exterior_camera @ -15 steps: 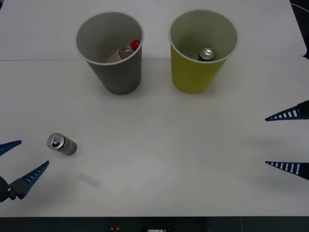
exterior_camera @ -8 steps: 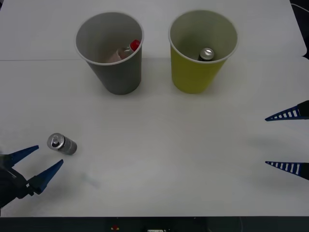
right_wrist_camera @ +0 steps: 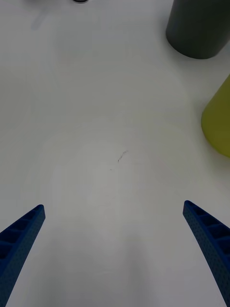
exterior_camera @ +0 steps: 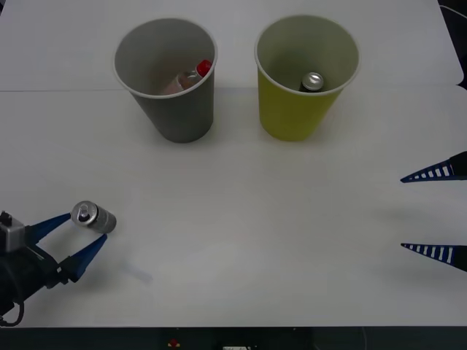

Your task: Put the can into the green bin and the plastic bottle into the gray bin

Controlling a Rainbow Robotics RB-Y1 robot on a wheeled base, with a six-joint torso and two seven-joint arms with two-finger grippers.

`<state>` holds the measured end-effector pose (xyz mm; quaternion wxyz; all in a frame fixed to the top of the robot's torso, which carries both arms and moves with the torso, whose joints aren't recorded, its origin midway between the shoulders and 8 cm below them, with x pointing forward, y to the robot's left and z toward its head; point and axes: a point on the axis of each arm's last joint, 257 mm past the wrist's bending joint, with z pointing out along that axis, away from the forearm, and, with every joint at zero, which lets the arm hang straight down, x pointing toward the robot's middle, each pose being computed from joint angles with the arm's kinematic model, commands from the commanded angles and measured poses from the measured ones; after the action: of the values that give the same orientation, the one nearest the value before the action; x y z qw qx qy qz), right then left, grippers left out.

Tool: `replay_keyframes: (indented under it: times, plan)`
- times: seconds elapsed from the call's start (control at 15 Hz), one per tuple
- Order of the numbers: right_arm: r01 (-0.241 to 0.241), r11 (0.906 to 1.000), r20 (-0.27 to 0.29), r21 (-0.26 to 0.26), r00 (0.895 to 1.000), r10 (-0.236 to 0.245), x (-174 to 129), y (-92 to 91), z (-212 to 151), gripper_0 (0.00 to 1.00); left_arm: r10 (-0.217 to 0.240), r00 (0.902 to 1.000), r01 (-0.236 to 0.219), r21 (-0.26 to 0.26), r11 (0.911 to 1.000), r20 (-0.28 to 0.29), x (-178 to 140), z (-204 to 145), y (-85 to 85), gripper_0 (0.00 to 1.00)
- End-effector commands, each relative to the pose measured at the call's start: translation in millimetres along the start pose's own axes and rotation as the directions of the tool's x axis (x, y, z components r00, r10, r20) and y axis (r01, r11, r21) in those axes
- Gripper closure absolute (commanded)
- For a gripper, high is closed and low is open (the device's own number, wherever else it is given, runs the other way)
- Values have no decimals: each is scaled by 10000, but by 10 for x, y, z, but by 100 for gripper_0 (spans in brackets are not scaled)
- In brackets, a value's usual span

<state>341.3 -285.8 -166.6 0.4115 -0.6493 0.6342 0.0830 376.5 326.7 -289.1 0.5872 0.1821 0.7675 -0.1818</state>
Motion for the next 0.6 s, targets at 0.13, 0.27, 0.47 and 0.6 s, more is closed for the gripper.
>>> replay_keyframes:
  times: [0.13, 0.27, 0.47, 0.6]
  plan:
    - [0, 10000, 0, 0, 10000, 0, 0, 0, 0, 0, 347, 9993, -347, -9, 9994, 103, 33, 125, 14, 0]
    - [0, 10000, 0, 0, 10000, 0, 0, 0, 0, 0, 649, 9977, -649, 3, 9979, 192, 21, 197, 0, 0]
    - [0, 10000, 0, 0, 10000, 0, 0, 0, 0, 0, 1126, 9926, -1120, -151, 9936, 459, 28, 329, 40, 0]
    - [0, 10000, 0, 0, 10000, 0, 0, 0, 0, 0, 1218, 9908, -1211, -155, 9925, 589, 45, 417, 60, 0]
